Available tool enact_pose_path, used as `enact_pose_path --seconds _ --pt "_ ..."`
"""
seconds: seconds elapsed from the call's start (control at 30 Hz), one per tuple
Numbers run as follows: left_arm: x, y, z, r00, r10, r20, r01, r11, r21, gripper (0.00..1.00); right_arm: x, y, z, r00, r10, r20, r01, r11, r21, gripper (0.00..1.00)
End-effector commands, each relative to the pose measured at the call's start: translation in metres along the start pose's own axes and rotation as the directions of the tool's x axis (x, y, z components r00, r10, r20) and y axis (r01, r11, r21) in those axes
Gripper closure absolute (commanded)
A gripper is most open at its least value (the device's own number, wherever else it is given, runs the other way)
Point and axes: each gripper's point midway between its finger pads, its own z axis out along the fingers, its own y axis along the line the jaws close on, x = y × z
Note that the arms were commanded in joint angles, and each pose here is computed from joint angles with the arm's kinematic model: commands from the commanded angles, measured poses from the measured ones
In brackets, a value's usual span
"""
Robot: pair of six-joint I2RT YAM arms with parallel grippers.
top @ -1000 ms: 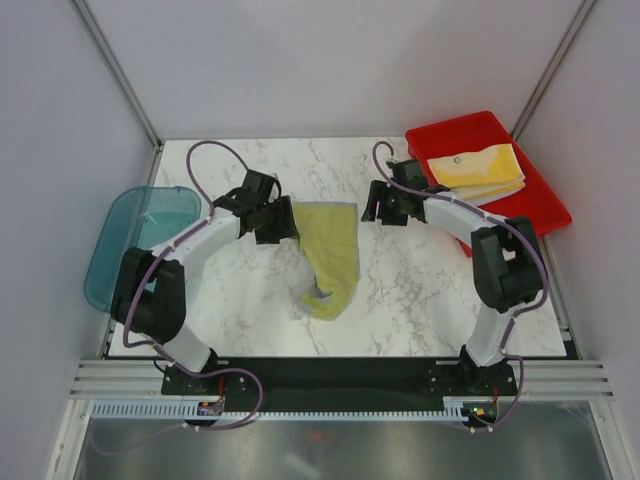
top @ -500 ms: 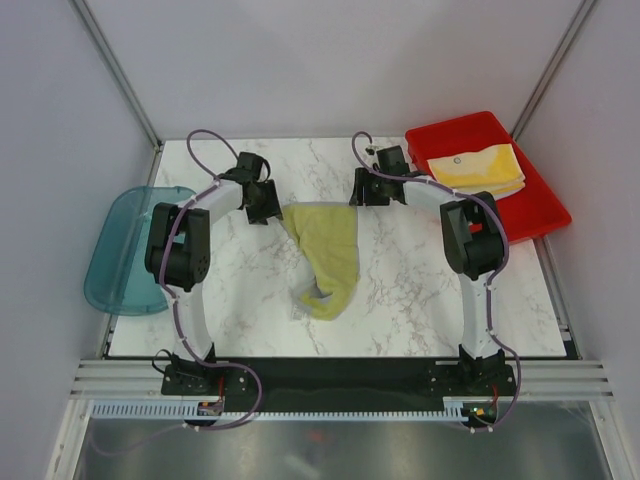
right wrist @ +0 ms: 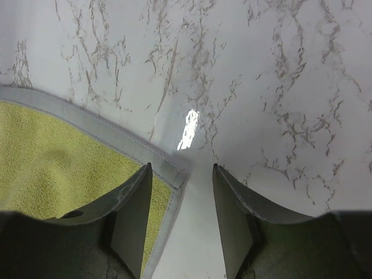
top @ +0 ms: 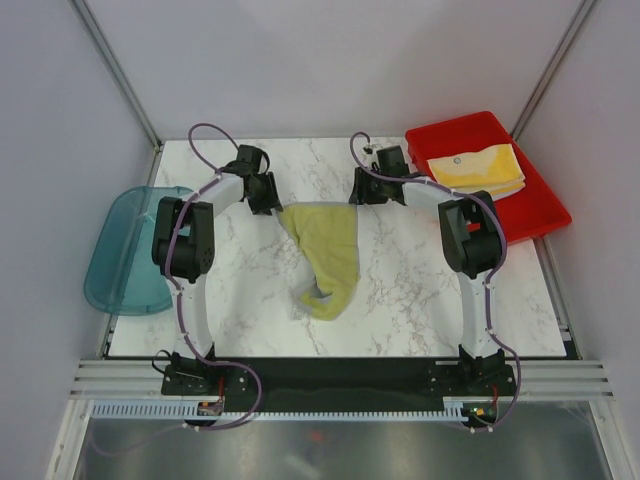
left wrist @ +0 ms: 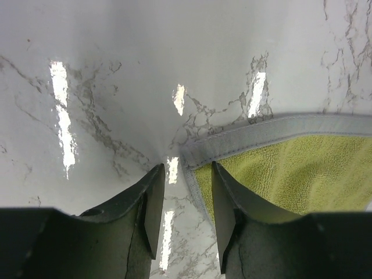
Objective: Fold and stack the towels
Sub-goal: Flatten out the crumpled towel
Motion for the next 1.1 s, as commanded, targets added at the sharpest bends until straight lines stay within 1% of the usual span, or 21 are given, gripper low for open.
enact_pose_path --seconds 0.0,0.03,0.1,0.2,0.23,0.3,0.33,0.4,0.43,0.47,0.57,0.67,0.7,0.73,0.8,1.07 --pt "0.010 0.009 0.015 0.999 0.006 -0.037 -0.007 1.000 -0.021 0.55 0.026 0.000 0.009 0.999 -0.004 -0.050 0.006 1.000 0.028 0.46" --pt "0.008 0.007 0.015 0.999 0.008 -0.034 -0.008 1.000 -0.016 0.56 0.028 0.000 0.011 0.999 -0.001 -0.052 0.004 0.999 0.044 0.47" --pt "0.009 0.005 0.015 0.999 0.005 -0.047 -0.005 1.000 -0.005 0.58 0.040 -0.007 0.011 0.995 0.062 -0.079 -0.054 0.993 0.101 0.47" --pt "0.010 0.002 0.015 0.998 -0.004 -0.057 0.005 1.000 0.011 0.64 0.058 -0.008 0.010 0.990 0.103 -0.098 -0.090 0.988 0.129 0.47" --pt "0.010 -0.001 0.016 0.998 -0.003 -0.061 0.004 1.000 0.022 0.69 0.060 -0.008 0.012 0.990 0.100 -0.096 -0.087 0.987 0.134 0.47" --pt "0.008 -0.010 0.016 0.998 0.001 -0.070 0.003 0.998 0.066 0.73 0.066 -0.006 0.014 0.989 0.099 -0.107 -0.085 0.988 0.131 0.47" --pt "0.010 -0.011 0.018 0.997 -0.001 -0.081 0.007 0.997 0.078 0.79 0.067 -0.005 0.015 0.989 0.096 -0.109 -0.081 0.988 0.130 0.48" --pt "0.011 -0.017 0.017 0.996 -0.005 -0.091 0.015 0.994 0.106 0.85 0.068 -0.005 0.015 0.989 0.099 -0.108 -0.083 0.986 0.144 0.49" --pt "0.011 -0.018 0.016 0.996 -0.008 -0.092 0.018 0.994 0.112 0.93 0.064 -0.004 0.011 0.990 0.100 -0.094 -0.086 0.985 0.149 0.53" --pt "0.011 -0.021 0.014 0.996 -0.010 -0.094 0.021 0.992 0.122 0.98 0.067 -0.004 0.010 0.990 0.099 -0.098 -0.083 0.985 0.153 0.53" --pt "0.009 -0.024 0.010 0.996 -0.011 -0.090 0.023 0.991 0.135 0.98 0.065 0.000 0.003 0.991 0.097 -0.092 -0.082 0.985 0.154 0.54" --pt "0.000 -0.030 -0.003 0.998 -0.006 -0.056 0.015 0.989 0.147 0.98 0.061 0.000 -0.009 0.993 0.094 -0.074 -0.080 0.981 0.177 0.53" --pt "-0.001 -0.029 -0.006 0.999 -0.006 -0.052 0.013 0.989 0.147 0.98 0.059 0.000 -0.012 0.993 0.093 -0.070 -0.079 0.980 0.184 0.52" --pt "-0.002 -0.031 -0.007 0.999 -0.004 -0.049 0.011 0.989 0.151 0.98 0.054 0.001 -0.019 0.994 0.089 -0.058 -0.076 0.979 0.188 0.49" --pt "-0.005 -0.035 -0.010 0.999 -0.001 -0.044 0.008 0.986 0.165 0.98 0.056 -0.002 -0.025 0.995 0.088 -0.055 -0.075 0.976 0.206 0.46" --pt "0.002 -0.038 -0.006 0.997 -0.018 -0.075 0.032 0.982 0.189 0.98 0.073 -0.001 -0.028 0.989 0.112 -0.096 -0.090 0.974 0.206 0.40"
